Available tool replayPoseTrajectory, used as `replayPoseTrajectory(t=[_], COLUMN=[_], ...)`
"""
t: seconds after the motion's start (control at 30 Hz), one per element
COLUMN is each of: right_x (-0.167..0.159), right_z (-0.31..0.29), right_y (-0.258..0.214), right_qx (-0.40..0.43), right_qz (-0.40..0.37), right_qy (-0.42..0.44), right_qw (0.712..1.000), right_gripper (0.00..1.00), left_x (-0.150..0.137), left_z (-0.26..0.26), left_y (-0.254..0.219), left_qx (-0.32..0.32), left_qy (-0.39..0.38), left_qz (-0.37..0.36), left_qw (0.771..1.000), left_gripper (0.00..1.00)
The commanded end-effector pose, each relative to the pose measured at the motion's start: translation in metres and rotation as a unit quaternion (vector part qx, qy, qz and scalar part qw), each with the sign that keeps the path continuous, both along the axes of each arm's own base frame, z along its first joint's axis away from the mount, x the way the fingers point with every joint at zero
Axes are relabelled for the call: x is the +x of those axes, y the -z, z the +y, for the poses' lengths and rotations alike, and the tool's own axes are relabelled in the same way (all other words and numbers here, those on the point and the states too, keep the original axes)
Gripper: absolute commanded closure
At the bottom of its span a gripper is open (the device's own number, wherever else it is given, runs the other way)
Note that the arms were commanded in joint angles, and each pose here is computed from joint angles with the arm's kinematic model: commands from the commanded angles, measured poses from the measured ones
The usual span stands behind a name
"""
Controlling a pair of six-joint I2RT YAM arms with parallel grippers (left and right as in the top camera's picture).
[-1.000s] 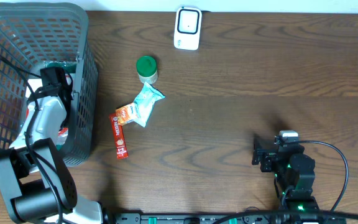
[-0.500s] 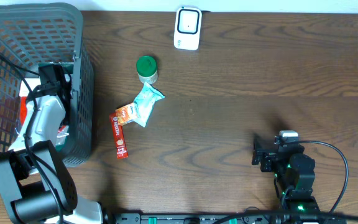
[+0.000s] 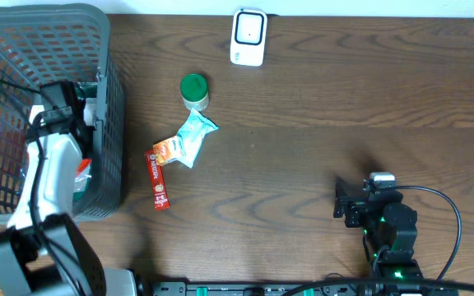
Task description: Scan the item barcode
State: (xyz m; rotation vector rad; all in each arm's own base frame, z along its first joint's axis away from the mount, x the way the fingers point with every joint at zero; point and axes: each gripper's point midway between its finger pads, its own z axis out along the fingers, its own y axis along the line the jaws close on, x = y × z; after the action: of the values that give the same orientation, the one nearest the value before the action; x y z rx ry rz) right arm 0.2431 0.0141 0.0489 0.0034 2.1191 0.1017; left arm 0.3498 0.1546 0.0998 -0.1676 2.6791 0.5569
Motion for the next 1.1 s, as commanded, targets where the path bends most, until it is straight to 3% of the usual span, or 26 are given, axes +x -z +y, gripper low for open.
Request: replayPoseTrajectory(t=[0.0, 0.13, 0.3, 0.4, 0.77, 1.07], right_x=[0.000, 0.001, 0.001, 0.002, 0.002, 0.002], right_z=[0.001, 0.001, 0.001, 0.001, 0.001, 0.001], right_y=[-0.001, -0.002, -0.002, -0.003, -0.003, -0.003], right_qx=[0.005, 0.005, 0.005, 0.005, 0.005, 0.005], right_qz=[-0.002, -0.006, -0.006, -0.007, -0.008, -0.008], right_qy=[0.001, 0.001, 0.001, 0.001, 0.001, 0.001], right_qw=[1.000, 1.000, 1.000, 1.000, 1.000, 1.000], right_gripper=[0.01, 0.01, 0.01, 0.01, 0.01, 0.01], left_x=[0.009, 0.007, -0.005, -0.009, -0.024, -0.027], left_z=[0.008, 0.007, 0.003, 0.002, -0.003, -0.004], left_y=[-0.037, -0.041, -0.024, -0.016, 0.028, 0.034], left_qx=[0.020, 0.021, 0.009, 0.006, -0.010, -0.014], left_qy=[-0.011, -0.010, -0.009, -0.004, 0.024, 0.027], left_qz=[-0.052, -0.052, -0.011, 0.010, 0.104, 0.119], left_qw=[0.998, 0.998, 1.000, 1.000, 0.994, 0.992], left_gripper=[0.58, 0.57, 0.25, 0.17, 0.12, 0.12])
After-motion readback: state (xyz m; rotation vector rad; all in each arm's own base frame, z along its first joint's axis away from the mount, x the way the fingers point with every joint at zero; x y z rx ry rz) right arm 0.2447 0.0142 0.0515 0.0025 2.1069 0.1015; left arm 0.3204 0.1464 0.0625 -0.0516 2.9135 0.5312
